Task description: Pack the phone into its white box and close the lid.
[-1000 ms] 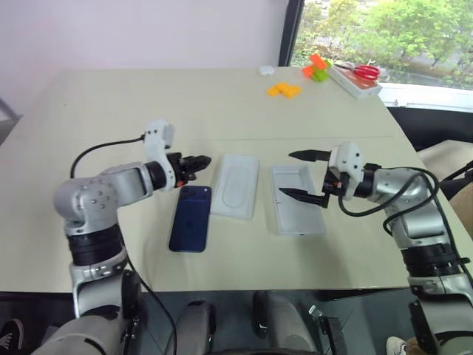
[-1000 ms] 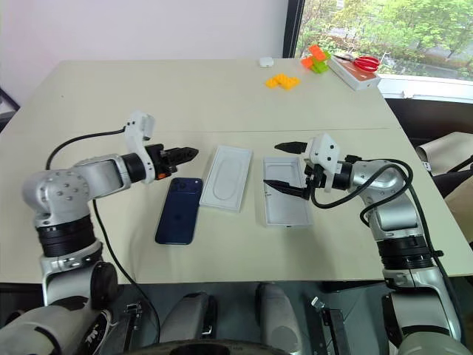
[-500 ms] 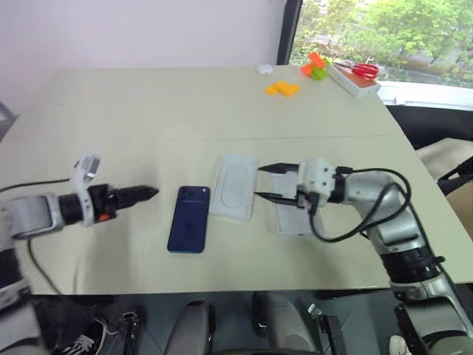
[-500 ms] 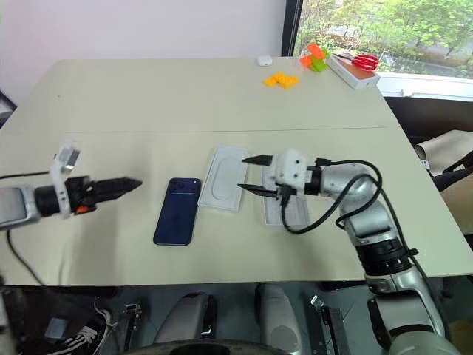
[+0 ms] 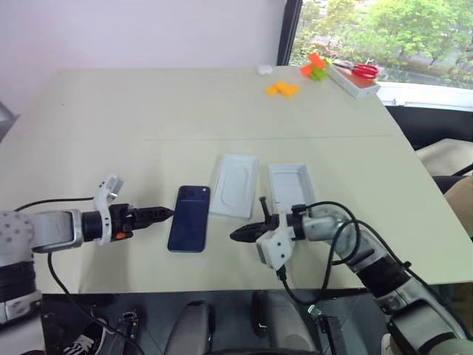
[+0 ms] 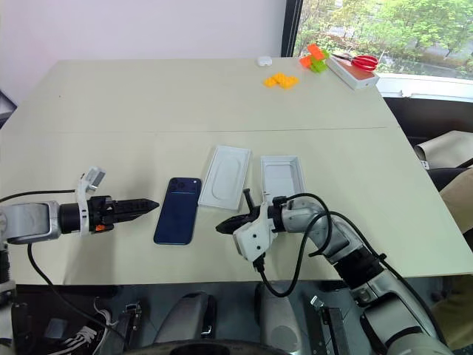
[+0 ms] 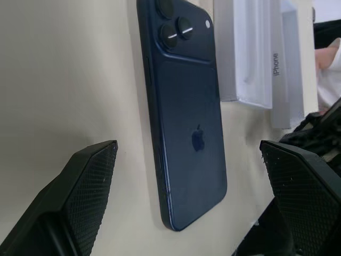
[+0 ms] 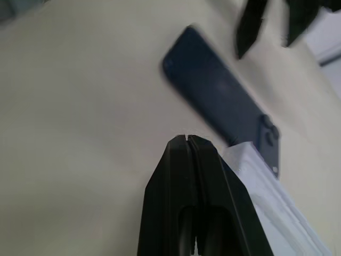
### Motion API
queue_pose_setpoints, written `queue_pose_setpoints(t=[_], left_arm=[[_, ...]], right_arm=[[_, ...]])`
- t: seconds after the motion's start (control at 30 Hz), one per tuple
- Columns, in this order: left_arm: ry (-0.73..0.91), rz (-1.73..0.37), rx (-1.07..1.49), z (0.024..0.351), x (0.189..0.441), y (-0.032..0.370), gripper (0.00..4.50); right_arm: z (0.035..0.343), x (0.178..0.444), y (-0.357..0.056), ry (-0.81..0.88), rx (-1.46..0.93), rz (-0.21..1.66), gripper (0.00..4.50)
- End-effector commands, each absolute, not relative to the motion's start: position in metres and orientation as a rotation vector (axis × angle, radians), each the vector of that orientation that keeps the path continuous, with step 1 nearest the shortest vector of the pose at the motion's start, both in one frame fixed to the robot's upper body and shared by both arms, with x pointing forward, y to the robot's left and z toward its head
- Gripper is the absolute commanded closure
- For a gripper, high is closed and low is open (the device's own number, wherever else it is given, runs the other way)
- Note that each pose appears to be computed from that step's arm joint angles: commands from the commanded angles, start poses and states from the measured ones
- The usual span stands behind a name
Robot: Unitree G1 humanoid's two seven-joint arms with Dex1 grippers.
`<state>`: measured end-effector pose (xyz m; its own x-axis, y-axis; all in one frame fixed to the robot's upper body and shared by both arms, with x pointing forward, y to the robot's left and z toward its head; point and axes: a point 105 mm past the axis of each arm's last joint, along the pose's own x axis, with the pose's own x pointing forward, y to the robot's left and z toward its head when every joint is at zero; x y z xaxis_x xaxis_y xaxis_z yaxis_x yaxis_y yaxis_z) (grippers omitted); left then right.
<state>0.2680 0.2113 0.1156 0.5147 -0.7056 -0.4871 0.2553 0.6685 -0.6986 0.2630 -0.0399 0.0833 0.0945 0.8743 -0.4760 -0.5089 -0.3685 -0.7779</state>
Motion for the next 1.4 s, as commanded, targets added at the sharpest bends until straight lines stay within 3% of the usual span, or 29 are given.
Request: queue_pose_setpoints(t=[0.03, 0.43, 0.67, 1.1, 1.4], left_arm=[[0.841, -0.627, -0.585, 0.117, 0.268, 0.207, 0.0], [0.852, -0.61, -0.636, 0.101, 0.278, 0.189, 0.0], [0.86, -0.651, -0.655, 0.099, 0.279, 0.174, 0.0], [0.861, -0.642, -0.655, 0.097, 0.277, 0.175, 0.0], [0.875, -0.661, -0.668, 0.094, 0.275, 0.168, 0.0]], right_arm=[[0.083, 0.27, -0.032, -0.504, -1.322, 1.51, 4.44], [0.076, 0.298, -0.025, -0.475, -1.46, 1.35, 4.44], [0.072, 0.296, -0.015, -0.492, -1.491, 1.345, 4.44], [0.07, 0.304, -0.053, -0.444, -1.551, 1.348, 4.44], [0.066, 0.287, -0.009, -0.5, -1.467, 1.373, 4.44]])
